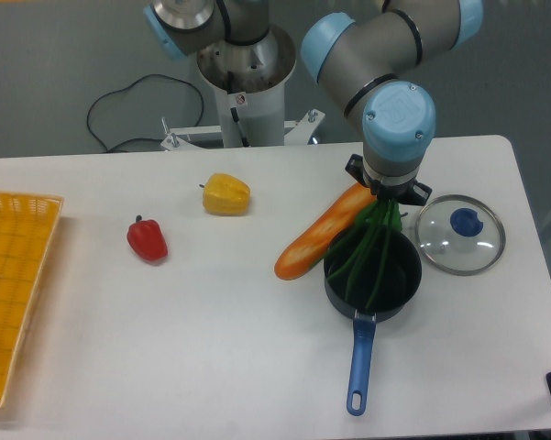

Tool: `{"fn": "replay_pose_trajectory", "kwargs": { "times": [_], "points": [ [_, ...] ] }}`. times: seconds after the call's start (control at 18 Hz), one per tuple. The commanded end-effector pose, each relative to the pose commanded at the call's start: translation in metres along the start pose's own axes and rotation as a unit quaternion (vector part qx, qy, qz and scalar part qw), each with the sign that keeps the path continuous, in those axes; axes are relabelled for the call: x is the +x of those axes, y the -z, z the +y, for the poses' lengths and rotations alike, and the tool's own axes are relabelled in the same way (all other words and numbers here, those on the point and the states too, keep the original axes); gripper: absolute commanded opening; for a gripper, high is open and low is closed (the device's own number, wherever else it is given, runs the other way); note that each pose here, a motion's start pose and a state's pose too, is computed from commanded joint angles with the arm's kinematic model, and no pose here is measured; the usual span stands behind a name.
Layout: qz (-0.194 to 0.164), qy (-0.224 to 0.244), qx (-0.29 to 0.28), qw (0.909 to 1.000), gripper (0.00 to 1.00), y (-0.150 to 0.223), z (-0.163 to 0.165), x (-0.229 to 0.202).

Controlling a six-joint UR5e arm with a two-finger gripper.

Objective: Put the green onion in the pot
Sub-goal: 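Hold the green onion bunch in the gripper above the black pot, then lift the green onions upward with the gripper, tilting the root end up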

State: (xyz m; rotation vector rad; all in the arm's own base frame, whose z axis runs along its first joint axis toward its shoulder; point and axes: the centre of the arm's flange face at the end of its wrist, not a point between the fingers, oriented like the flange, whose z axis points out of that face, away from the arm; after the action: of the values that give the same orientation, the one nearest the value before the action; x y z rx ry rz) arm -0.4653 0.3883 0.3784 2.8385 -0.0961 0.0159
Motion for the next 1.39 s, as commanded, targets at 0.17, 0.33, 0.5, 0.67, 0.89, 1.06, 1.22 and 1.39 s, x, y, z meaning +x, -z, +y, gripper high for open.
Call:
{"fn": "replay_pose_trajectory", "kwargs": {
  "times": [0.17,0.33,0.5,0.67,0.89,1.06,1.22,1.39],
  "points": [
    [-0.007,-0.017,-0.017,0.9997,0.18,-0.001,0.004,-0.003],
    [-0.012,-0.039,-0.061,0.9973,0.19,-0.004,0.012,-0.003],
    [-0.001,-0.043,-0.068,0.9968,0.19,-0.015,0.015,-0.003],
    [0.002,-0.045,-0.070,0.9965,0.19,-0.019,0.013,-0.003],
    [0.003,-0.047,-0.087,0.9951,0.20,-0.029,0.014,-0.003],
    [0.000,-0.054,-0.128,0.9904,0.21,-0.040,0.016,-0.006],
    [0.001,-0.052,-0.128,0.9905,0.21,-0.042,0.017,-0.007],
    [-0.003,-0.039,-0.127,0.9912,0.21,-0.042,0.017,-0.009]
  ]
}}
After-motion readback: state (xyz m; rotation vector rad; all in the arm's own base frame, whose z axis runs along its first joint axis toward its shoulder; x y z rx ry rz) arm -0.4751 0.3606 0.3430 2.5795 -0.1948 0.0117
